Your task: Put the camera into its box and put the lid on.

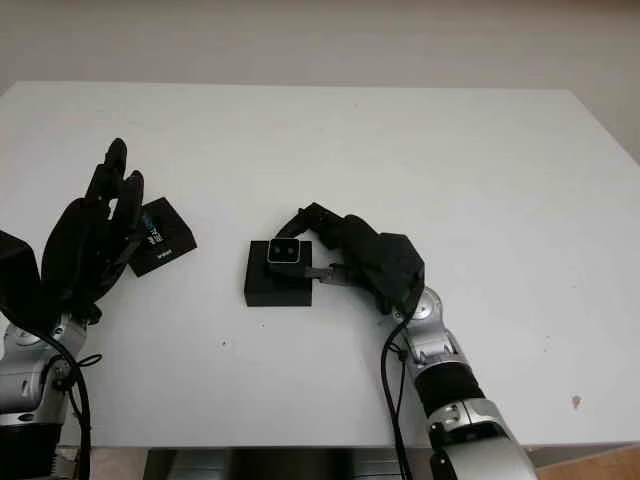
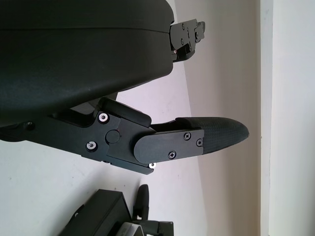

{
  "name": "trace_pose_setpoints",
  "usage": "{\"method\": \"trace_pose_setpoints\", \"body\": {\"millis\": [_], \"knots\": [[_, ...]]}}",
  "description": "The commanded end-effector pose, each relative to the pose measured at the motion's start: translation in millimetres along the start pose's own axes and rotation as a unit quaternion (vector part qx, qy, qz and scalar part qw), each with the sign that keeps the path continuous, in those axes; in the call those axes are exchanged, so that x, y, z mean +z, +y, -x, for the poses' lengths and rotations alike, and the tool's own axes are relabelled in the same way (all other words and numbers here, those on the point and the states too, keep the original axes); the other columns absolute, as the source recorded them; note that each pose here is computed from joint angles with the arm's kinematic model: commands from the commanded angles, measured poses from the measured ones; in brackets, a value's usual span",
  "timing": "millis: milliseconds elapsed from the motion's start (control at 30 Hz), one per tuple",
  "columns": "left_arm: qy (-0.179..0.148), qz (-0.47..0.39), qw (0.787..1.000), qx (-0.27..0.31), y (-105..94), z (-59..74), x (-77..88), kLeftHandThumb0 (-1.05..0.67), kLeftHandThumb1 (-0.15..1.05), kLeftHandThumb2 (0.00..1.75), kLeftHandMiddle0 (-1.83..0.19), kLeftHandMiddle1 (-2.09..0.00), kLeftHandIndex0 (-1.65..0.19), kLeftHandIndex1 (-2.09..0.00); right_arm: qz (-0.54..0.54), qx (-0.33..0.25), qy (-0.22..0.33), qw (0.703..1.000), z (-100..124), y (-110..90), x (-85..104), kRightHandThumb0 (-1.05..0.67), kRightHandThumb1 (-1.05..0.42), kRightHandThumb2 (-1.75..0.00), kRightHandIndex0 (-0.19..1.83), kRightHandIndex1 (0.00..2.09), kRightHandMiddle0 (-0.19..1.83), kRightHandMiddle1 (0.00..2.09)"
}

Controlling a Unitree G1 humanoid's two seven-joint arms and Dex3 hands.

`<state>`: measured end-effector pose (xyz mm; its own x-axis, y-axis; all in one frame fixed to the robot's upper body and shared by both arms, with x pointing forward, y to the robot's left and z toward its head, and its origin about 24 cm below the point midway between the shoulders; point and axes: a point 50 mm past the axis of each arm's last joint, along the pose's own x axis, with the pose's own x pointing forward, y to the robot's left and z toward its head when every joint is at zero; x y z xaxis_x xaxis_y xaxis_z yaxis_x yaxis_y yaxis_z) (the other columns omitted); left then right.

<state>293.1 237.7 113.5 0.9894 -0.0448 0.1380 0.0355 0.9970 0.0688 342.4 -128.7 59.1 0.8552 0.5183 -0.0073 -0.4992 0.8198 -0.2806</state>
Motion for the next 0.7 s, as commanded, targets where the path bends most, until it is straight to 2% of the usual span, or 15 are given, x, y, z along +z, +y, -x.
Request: {"method": "trace_pose_setpoints", "body": {"millis": [0, 667], "knots": [[-0.010, -0.004, 1.000, 0.000, 0.3, -3.0, 5.0, -0.78, 1.05, 0.53, 0.19, 0.00, 0.19, 0.00, 0.004, 0.003, 0.004, 1.000, 3.5, -0.1, -2.9, -0.47, -0.98, -0.05, 0.11, 0.05, 0.35, 1.63], [-0.012, 0.001, 1.000, 0.002, -1.0, -2.6, 3.4, -0.77, 1.05, 0.53, 0.19, 0.00, 0.19, 0.00, -0.007, 0.025, 0.003, 1.000, -1.0, 9.3, -2.5, -0.50, -0.97, -0.05, 0.12, 0.05, 0.38, 1.57]]}}
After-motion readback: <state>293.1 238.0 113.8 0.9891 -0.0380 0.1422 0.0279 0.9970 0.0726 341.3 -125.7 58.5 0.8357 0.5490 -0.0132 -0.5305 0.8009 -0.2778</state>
